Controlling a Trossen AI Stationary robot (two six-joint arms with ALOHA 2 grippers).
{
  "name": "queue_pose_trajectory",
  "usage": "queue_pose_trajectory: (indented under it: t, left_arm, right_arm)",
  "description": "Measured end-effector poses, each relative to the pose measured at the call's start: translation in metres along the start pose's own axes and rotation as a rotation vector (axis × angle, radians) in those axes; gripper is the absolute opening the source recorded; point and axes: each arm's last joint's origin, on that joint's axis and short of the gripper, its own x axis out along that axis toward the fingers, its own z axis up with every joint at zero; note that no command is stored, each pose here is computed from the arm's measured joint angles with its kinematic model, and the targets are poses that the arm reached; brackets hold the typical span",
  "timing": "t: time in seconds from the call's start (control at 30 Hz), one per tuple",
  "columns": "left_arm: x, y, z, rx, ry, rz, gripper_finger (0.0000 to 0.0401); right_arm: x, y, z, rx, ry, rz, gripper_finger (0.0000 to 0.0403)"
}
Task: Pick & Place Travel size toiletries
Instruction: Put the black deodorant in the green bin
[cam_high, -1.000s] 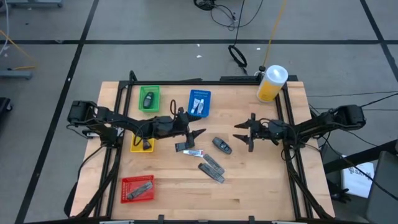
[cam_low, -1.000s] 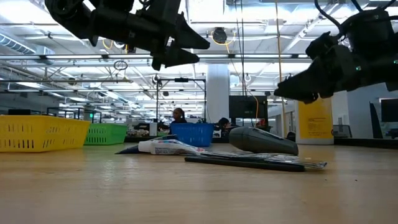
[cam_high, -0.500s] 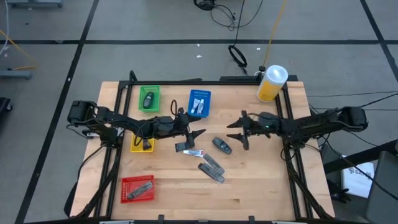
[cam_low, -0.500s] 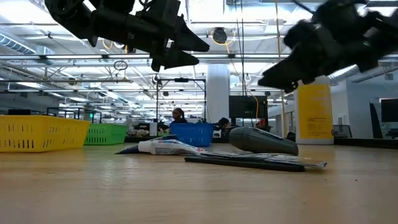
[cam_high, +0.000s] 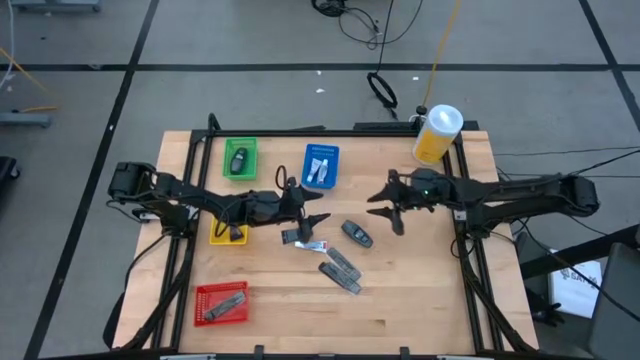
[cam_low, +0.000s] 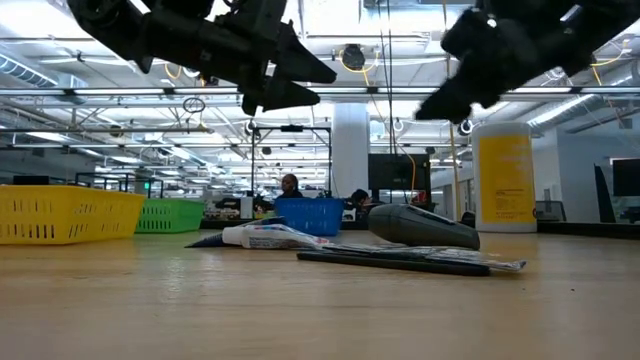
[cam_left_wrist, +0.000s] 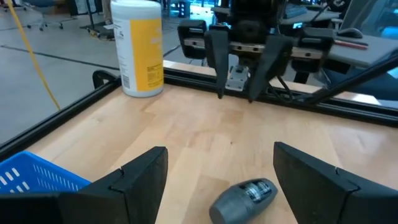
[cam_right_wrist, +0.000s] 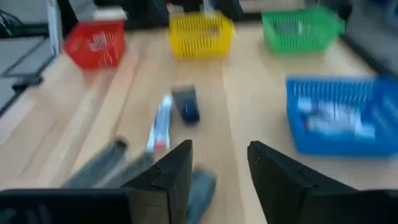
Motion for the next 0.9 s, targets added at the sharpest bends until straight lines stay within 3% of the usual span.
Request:
queue_pose_trajectory:
  t: [0.13,0.27,0.47,0.67,0.77,0.9]
  left_arm:
    - [0.000,0.000,-0.001,0.002,0.007,0.001,0.0282]
    - [0.000,0.001,-0.001,0.000,0.006,0.005,0.0282]
    - [0.001,0.002,0.000,-0.037,0.004,0.008,0.0282]
    - [0.001,0.002,0.000,-0.047,0.003,0.009,0.0282]
    - [0.000,0.003,0.000,-0.047,0.000,0.020,0.0282]
    - [0.000,0.004,0.000,-0.047,-0.006,0.059,0.0282]
  right_arm:
    - [-0.016,0.010,-0.030,0.039,-0.015,0.040,0.0121]
    - [-0.026,0.014,-0.061,0.087,-0.116,0.035,0.0102]
    - [-0.037,0.017,-0.086,0.094,-0.199,0.053,0.0080]
    - [-0.040,0.018,-0.083,0.086,-0.269,0.065,0.0065]
    - [-0.039,0.019,-0.065,0.047,-0.346,0.067,0.0057]
    - [-0.029,0.019,-0.039,-0.027,-0.342,0.054,0.0046]
